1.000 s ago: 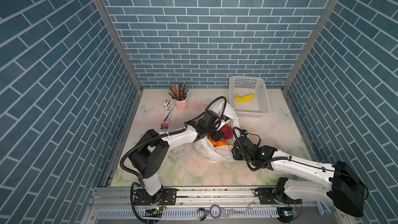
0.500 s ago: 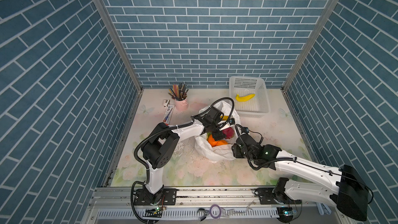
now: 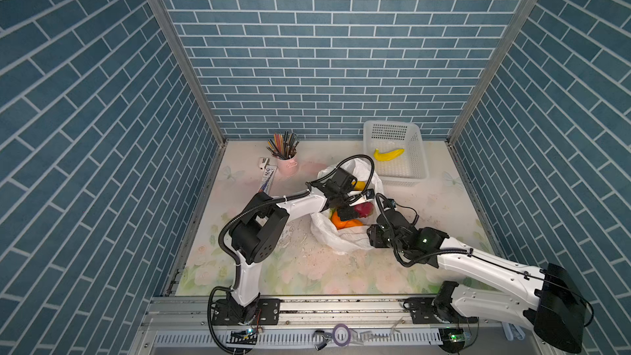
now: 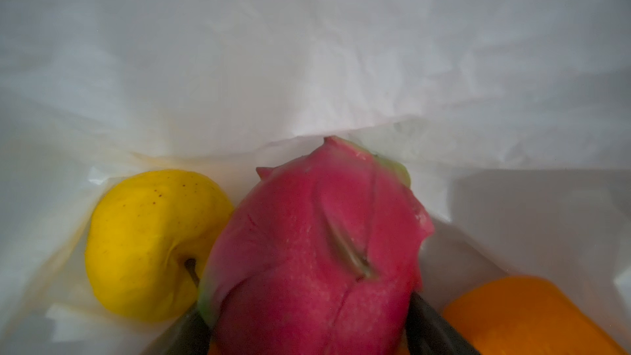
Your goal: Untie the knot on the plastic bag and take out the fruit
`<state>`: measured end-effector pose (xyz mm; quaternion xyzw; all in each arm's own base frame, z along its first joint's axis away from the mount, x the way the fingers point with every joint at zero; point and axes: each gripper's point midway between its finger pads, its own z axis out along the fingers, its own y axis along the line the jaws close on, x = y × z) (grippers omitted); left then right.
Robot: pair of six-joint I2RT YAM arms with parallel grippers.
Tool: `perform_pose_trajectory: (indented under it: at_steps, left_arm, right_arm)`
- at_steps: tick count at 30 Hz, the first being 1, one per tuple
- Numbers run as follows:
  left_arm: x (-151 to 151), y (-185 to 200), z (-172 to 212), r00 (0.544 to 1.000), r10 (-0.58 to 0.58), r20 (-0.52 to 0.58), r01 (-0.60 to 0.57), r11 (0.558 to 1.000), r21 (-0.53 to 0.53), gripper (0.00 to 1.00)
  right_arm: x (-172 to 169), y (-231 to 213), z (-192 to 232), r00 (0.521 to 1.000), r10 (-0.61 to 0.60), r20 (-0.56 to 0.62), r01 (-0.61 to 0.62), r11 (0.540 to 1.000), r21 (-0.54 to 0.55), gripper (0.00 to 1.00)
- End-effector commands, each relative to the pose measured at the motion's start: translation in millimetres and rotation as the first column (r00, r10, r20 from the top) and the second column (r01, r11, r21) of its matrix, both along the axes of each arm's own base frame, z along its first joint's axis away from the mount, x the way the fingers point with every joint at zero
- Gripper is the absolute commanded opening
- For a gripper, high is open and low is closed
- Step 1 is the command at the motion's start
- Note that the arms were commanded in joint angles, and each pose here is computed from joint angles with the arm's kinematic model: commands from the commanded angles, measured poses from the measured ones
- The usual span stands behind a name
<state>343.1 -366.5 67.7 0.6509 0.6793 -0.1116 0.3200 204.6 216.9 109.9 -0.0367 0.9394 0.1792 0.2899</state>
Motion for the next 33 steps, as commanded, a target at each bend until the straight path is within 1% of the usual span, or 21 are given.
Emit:
perform_pose_trajectory:
  at_steps: [1, 3, 5, 8, 10, 12, 14, 17, 23, 28, 30, 33]
  left_arm:
    - [-20.5, 24.4, -47.6, 0.997, -0.033, -0.073, 0.043, 0.990, 0.137, 0.86]
    - [-20.7, 25.5, -53.0, 0.998, -0.043, -0.051, 0.051, 0.985, 0.165, 0.86]
    - [-18.3, 25.4, -54.6, 0.998, -0.037, -0.042, 0.044, 0.985, 0.168, 0.86]
    - [-12.6, 26.9, -57.0, 1.000, -0.012, -0.016, 0.015, 0.981, 0.193, 0.86]
    - [-10.0, 27.2, -53.5, 1.000, -0.001, -0.004, 0.001, 0.982, 0.188, 0.81]
    - [-11.3, 24.6, -45.3, 1.000, 0.000, 0.007, -0.001, 0.988, 0.155, 0.74]
    - [-14.0, 20.8, -33.8, 1.000, -0.002, 0.018, 0.000, 0.994, 0.107, 0.72]
    - [-15.6, 18.5, -19.3, 1.000, 0.010, 0.027, -0.012, 0.998, 0.056, 0.65]
    - [-16.7, 17.9, 9.4, 0.996, 0.057, 0.064, -0.054, 0.998, -0.043, 0.63]
    - [-22.9, 18.7, 41.2, 0.991, 0.079, 0.105, -0.063, 0.987, -0.147, 0.58]
    - [-26.0, 19.2, 51.2, 0.990, 0.079, 0.119, -0.057, 0.983, -0.176, 0.56]
    - [-30.5, 21.2, 60.0, 0.986, 0.082, 0.143, -0.053, 0.979, -0.196, 0.55]
  right_arm:
    - [3.3, 3.1, 11.2, 1.000, 0.001, 0.016, -0.001, 1.000, 0.023, 0.57]
    - [2.7, 3.9, 13.0, 1.000, 0.000, 0.012, 0.000, 1.000, 0.031, 0.57]
    - [2.2, 2.8, 13.3, 1.000, -0.009, 0.009, 0.008, 0.999, 0.034, 0.57]
    - [2.3, 0.6, 14.9, 1.000, -0.022, 0.015, 0.021, 0.999, 0.042, 0.57]
    - [2.9, -1.2, 17.2, 0.999, -0.038, 0.020, 0.036, 0.998, 0.051, 0.57]
    - [4.2, -2.7, 20.9, 0.998, -0.050, 0.032, 0.048, 0.997, 0.063, 0.57]
    - [5.3, -4.5, 23.9, 0.997, -0.062, 0.043, 0.059, 0.996, 0.071, 0.57]
    - [7.1, -6.6, 27.5, 0.996, -0.078, 0.051, 0.074, 0.994, 0.082, 0.58]
    - [13.5, -6.3, 36.0, 0.992, -0.106, 0.069, 0.098, 0.988, 0.116, 0.60]
    - [30.6, -16.1, 44.9, 0.975, -0.199, 0.097, 0.185, 0.973, 0.137, 0.61]
    - [38.4, -17.5, 51.0, 0.969, -0.221, 0.111, 0.202, 0.966, 0.158, 0.61]
    - [48.3, -15.4, 60.2, 0.967, -0.221, 0.128, 0.195, 0.962, 0.193, 0.63]
